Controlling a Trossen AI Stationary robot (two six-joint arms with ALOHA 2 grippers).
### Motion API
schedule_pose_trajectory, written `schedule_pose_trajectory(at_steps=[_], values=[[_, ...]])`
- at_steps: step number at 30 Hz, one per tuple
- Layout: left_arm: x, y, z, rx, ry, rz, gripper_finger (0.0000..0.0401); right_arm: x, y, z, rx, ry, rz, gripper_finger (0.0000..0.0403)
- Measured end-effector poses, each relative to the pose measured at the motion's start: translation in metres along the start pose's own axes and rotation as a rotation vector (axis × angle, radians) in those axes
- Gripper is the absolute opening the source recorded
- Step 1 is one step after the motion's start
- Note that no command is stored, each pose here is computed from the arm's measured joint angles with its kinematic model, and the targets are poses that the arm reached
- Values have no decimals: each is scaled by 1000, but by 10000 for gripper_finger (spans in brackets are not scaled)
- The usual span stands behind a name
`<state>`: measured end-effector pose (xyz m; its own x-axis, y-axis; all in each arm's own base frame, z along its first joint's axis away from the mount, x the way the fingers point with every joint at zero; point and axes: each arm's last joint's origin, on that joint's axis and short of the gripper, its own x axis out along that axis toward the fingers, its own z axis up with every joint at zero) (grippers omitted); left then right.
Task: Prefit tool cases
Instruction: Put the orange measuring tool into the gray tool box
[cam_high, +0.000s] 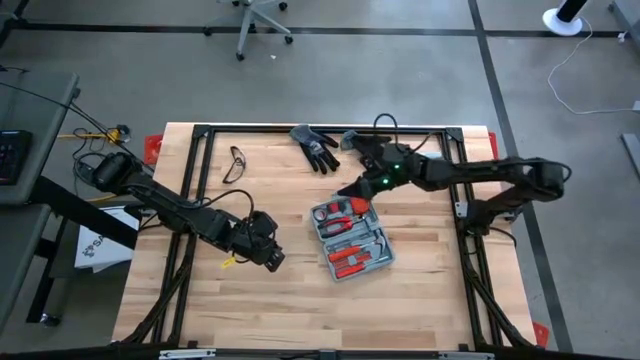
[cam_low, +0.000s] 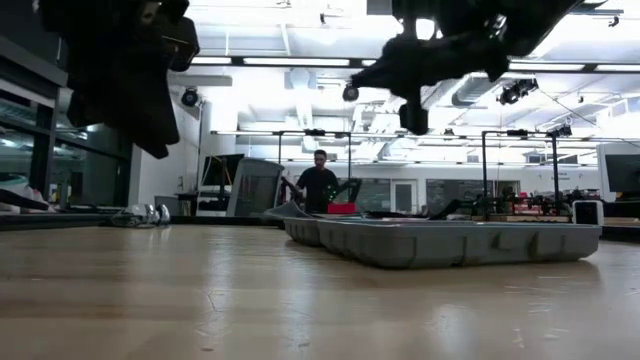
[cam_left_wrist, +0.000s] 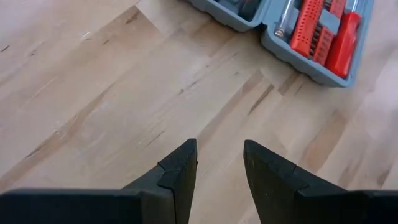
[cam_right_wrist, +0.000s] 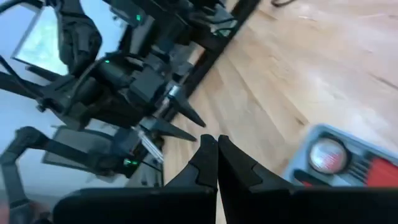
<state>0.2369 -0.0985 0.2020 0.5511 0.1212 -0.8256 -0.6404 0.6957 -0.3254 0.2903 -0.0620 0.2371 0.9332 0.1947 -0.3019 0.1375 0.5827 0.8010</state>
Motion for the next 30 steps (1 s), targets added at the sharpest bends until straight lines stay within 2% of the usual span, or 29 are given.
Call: schedule_pose_trajectory(at_steps=[3,9,30], values=[[0,0,0,-1,2,-3,126,-13,8,3,-23,-32,-20,0],[0,0,0,-1,3,-3,126,-21,5,8,3,-45,-47,0],[0,0,0,-1,4,-3,126,-13,14,-9,-40,28,-39,0]])
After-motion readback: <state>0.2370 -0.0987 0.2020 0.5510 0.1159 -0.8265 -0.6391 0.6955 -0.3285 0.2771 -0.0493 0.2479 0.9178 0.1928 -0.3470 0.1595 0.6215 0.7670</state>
